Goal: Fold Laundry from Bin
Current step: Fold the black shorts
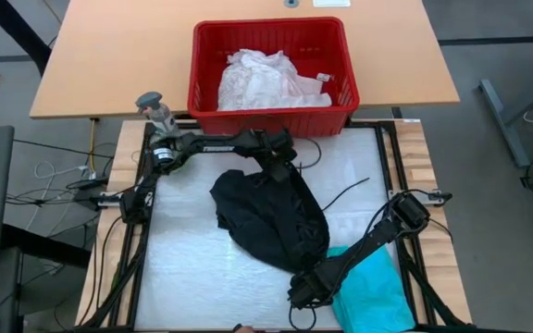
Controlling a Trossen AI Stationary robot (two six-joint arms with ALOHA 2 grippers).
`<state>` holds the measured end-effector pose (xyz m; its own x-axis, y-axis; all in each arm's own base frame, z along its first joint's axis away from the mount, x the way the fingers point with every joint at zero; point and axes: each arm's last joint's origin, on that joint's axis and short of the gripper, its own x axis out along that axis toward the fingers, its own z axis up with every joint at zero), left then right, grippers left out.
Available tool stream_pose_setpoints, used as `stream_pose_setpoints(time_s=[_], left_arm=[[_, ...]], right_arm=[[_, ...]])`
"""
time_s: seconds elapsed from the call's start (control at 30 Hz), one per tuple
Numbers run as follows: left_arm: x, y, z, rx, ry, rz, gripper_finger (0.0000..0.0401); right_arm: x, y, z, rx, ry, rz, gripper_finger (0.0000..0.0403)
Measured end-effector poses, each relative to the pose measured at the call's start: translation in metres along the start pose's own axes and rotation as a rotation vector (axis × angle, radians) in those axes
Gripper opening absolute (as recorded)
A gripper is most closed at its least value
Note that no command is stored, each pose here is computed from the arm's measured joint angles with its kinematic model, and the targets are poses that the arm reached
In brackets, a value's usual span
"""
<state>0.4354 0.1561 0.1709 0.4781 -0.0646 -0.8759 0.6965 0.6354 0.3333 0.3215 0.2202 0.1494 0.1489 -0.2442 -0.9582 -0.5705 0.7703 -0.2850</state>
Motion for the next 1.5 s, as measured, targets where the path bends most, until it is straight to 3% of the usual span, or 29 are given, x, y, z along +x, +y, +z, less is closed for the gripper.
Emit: stream_pose_setpoints(time_s=[0.17,0.4,0.5,0.6,0.87,1.1,1.37,1.5], left_arm=[[-0.003,0.0,0.003,0.003,0.122,0.051,0.0158],[-0.006,-0.008,-0.007,-0.047,0.242,-0.024,0.0018],[-0.015,-0.01,-0.008,-0.086,0.278,-0.03,0.0007],[-0.043,-0.007,-0.002,-0.113,0.291,0.03,0.0003],[-0.161,-0.023,0.017,-0.197,0.253,0.148,0.0001],[-0.237,-0.048,0.01,-0.29,0.277,0.244,0.0],[-0.305,-0.077,0.006,-0.305,0.391,0.458,0.0],[-0.333,-0.091,0.008,-0.329,0.418,0.592,0.0]], right_arm=[[0.0,0.002,0.0,-0.005,0.002,0.002,0.0034],[0.0,0.001,0.0,-0.004,0.004,0.001,0.0035],[0.001,-0.003,-0.001,0.009,0.015,0.002,0.0034],[0.002,-0.007,-0.003,0.066,0.041,-0.003,0.0033],[0.001,-0.041,-0.011,0.436,0.115,-0.014,0.0031],[-0.036,-0.093,-0.028,0.773,-0.022,0.006,0.003],[-0.116,-0.162,-0.093,1.156,-0.281,0.026,0.0025],[-0.138,-0.186,-0.126,1.25,-0.36,0.007,0.0025]])
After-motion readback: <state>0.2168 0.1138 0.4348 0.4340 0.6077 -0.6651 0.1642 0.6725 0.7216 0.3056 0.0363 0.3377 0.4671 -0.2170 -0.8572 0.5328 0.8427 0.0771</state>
